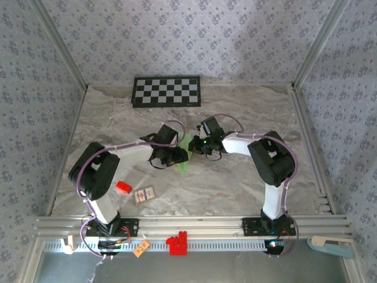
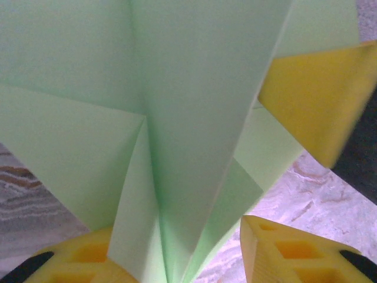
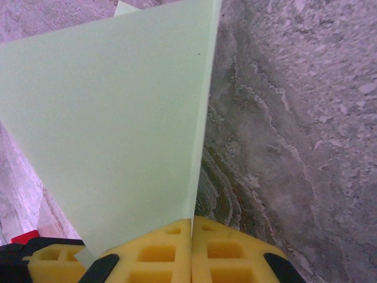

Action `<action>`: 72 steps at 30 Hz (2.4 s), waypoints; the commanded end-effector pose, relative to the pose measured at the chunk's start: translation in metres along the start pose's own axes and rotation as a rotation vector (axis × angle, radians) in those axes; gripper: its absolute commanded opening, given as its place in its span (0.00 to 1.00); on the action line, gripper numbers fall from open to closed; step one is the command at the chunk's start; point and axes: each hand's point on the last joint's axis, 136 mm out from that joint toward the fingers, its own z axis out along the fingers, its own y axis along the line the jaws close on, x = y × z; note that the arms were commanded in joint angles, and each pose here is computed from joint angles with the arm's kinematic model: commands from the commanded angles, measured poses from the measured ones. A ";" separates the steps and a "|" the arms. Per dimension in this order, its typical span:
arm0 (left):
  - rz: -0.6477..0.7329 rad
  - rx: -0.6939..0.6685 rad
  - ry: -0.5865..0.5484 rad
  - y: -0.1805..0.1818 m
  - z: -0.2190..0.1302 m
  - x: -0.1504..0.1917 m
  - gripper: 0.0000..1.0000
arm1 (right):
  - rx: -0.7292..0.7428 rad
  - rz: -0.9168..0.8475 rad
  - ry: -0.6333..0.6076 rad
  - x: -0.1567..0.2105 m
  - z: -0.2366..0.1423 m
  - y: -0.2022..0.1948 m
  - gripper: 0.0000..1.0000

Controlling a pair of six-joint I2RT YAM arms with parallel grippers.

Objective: Fold a paper plane with a square sheet of paper (pick it up from the middle)
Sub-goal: Move a paper plane to the center of the table.

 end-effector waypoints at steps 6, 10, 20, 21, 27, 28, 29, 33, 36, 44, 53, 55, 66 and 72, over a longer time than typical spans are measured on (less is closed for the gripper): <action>0.025 -0.062 -0.006 0.001 0.007 -0.005 0.38 | -0.016 0.002 0.026 0.001 0.001 0.006 0.07; 0.037 -0.096 -0.003 0.003 0.008 -0.004 0.38 | -0.019 0.007 0.031 0.002 0.002 0.007 0.07; 0.081 -0.184 -0.020 0.007 0.006 -0.007 0.34 | -0.024 0.008 0.028 0.001 0.001 0.008 0.09; 0.085 -0.189 -0.020 0.007 0.006 -0.006 0.32 | -0.024 0.007 0.028 0.001 0.001 0.008 0.09; 0.093 -0.210 -0.021 0.009 0.006 -0.007 0.18 | -0.024 0.010 0.023 0.000 -0.003 0.008 0.12; 0.094 -0.211 -0.024 0.009 0.006 -0.008 0.16 | -0.022 0.009 0.016 -0.001 -0.005 0.008 0.14; 0.096 -0.214 -0.026 0.008 0.005 -0.008 0.14 | -0.019 0.009 0.008 -0.002 -0.007 0.007 0.16; 0.117 -0.240 -0.048 0.007 -0.003 -0.015 0.09 | 0.028 0.013 -0.061 -0.012 -0.026 -0.004 0.27; 0.152 -0.273 -0.071 0.005 -0.010 -0.024 0.07 | 0.087 0.018 -0.134 -0.019 -0.048 -0.020 0.36; 0.247 -0.370 -0.100 -0.010 -0.010 -0.062 0.08 | 0.251 0.057 -0.353 -0.030 -0.119 -0.070 0.61; 0.172 -0.422 -0.157 -0.029 0.011 -0.117 0.11 | 0.282 0.084 -0.421 -0.024 -0.156 -0.092 0.65; 0.150 -0.429 -0.158 -0.031 0.016 -0.125 0.11 | 0.273 0.088 -0.424 -0.023 -0.158 -0.093 0.65; 0.164 -0.456 -0.129 -0.026 0.038 -0.136 0.11 | 0.253 0.100 -0.431 -0.023 -0.166 -0.099 0.65; 0.180 -0.474 -0.114 -0.022 0.045 -0.135 0.16 | 0.249 0.104 -0.431 -0.023 -0.166 -0.098 0.65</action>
